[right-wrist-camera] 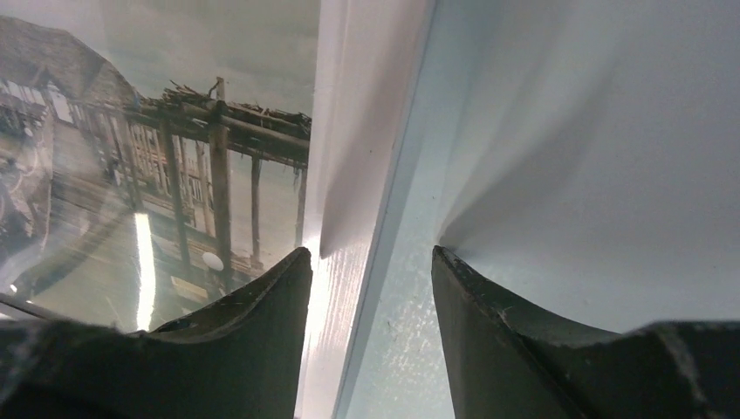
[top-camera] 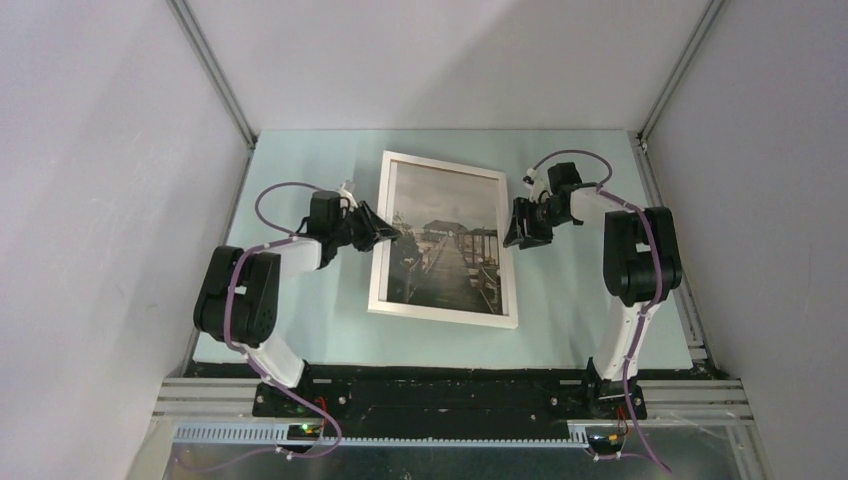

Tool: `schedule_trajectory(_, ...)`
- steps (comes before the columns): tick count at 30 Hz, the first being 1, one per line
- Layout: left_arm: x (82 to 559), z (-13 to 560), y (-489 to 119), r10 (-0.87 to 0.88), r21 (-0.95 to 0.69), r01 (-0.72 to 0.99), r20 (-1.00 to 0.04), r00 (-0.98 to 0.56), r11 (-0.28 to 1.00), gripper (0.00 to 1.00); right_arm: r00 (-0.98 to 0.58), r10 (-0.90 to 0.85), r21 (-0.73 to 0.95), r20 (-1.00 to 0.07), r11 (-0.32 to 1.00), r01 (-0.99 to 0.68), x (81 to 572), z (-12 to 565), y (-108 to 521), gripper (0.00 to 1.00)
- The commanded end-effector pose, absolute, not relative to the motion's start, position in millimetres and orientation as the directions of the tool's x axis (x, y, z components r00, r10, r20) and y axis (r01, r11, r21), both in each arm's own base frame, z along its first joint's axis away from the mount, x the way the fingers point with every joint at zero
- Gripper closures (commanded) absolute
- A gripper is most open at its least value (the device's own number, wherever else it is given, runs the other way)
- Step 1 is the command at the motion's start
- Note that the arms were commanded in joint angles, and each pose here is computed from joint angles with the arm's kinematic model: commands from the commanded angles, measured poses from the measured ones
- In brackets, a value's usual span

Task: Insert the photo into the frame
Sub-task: Turn over the photo frame at the center of the board.

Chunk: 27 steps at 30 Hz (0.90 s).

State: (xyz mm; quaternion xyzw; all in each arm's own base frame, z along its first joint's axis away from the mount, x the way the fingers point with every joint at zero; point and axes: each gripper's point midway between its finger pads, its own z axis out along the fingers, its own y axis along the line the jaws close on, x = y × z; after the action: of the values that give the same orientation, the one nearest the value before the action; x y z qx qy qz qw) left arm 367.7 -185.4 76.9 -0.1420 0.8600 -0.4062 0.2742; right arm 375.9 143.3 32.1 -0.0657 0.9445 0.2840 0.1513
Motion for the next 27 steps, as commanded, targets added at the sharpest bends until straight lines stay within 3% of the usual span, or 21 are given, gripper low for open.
schedule_trajectory(1,365,36,-168,-0.464,-0.668,-0.111,-0.379,-0.801,0.736,0.72,-0.942,-0.043,0.496,-0.334,0.842,-0.214,387,31,146,0.44)
schedule_trajectory(8,361,27,-174,-0.451,-0.661,-0.113,-0.366,-0.814,0.742,0.60,-0.938,-0.084,0.487,-0.336,0.837,-0.249,386,28,158,0.53)
schedule_trajectory(16,361,26,-174,-0.446,-0.659,-0.112,-0.364,-0.818,0.743,0.49,-0.940,-0.095,0.468,-0.327,0.848,-0.248,385,24,154,0.88)
schedule_trajectory(20,362,26,-174,-0.446,-0.655,-0.110,-0.372,-0.814,0.747,0.40,-0.943,-0.072,0.467,-0.326,0.854,-0.227,387,28,146,0.99)
schedule_trajectory(27,368,27,-173,-0.434,-0.643,-0.101,-0.384,-0.815,0.759,0.19,-0.950,-0.041,0.459,-0.311,0.868,-0.187,386,27,133,1.00)
